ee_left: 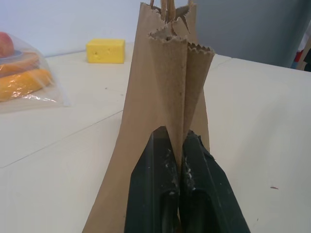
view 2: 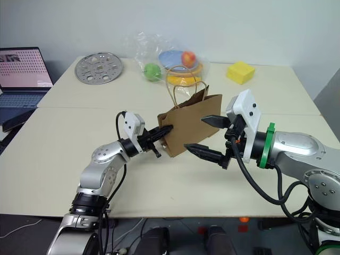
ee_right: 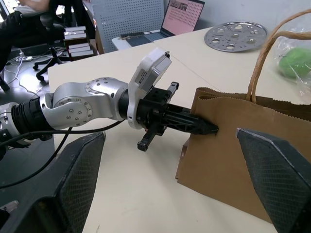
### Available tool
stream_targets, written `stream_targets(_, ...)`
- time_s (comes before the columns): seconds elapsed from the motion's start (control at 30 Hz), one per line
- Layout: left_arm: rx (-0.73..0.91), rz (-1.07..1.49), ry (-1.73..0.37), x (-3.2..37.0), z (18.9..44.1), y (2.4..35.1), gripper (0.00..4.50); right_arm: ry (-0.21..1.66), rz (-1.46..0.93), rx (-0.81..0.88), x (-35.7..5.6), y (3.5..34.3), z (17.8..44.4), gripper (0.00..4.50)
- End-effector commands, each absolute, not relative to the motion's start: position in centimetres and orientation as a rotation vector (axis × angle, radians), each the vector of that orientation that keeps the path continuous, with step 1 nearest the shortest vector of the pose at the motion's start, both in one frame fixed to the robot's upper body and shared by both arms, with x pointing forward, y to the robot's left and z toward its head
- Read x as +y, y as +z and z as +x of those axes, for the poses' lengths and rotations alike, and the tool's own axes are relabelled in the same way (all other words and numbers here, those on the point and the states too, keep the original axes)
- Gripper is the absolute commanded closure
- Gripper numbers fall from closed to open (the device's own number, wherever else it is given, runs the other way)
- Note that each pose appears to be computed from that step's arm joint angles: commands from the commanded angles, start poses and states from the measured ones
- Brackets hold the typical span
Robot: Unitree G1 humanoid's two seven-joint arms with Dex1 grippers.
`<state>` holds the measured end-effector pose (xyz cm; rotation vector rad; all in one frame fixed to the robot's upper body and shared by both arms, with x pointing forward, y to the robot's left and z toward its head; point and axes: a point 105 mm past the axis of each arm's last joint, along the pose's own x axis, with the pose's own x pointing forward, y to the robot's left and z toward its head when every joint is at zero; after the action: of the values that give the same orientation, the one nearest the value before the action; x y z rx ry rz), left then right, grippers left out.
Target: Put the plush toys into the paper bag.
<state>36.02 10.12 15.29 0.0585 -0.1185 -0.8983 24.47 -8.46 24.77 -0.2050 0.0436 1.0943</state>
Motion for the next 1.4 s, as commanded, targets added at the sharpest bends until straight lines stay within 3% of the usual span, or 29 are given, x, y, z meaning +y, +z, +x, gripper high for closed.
stream_targets(0.03,-0.178,0.039,-1.056,8.2,35.4,18.4,4.49,1.054,-0.251,-0.024,-9.5,26.7,23.6,0.00)
stream_targets(0.23,-0.152,0.026,-1.342,6.5,34.2,20.1,4.49,1.035,-0.272,0.001,-10.8,28.0,22.3,0.00)
stream_targets(0.37,-0.038,0.014,-1.555,6.6,34.1,19.1,4.49,1.043,-0.302,0.048,-11.1,28.3,21.2,0.00)
stream_targets(0.67,-0.004,0.117,-1.643,5.5,34.9,16.4,4.49,1.034,-0.294,0.086,-11.0,28.1,20.7,0.00)
stream_targets(0.77,-0.022,0.119,-1.617,5.4,35.3,16.4,3.88,1.032,-0.294,0.090,-11.0,28.0,20.7,0.00)
stream_targets(1.2,0.017,0.105,-1.506,10.2,33.9,17.3,0.02,0.960,-0.242,0.138,-13.4,29.0,20.8,0.00)
stream_targets(1.4,0.038,0.226,-1.229,13.9,34.6,19.7,0.02,0.786,-0.099,0.201,-19.7,30.2,19.7,0.00)
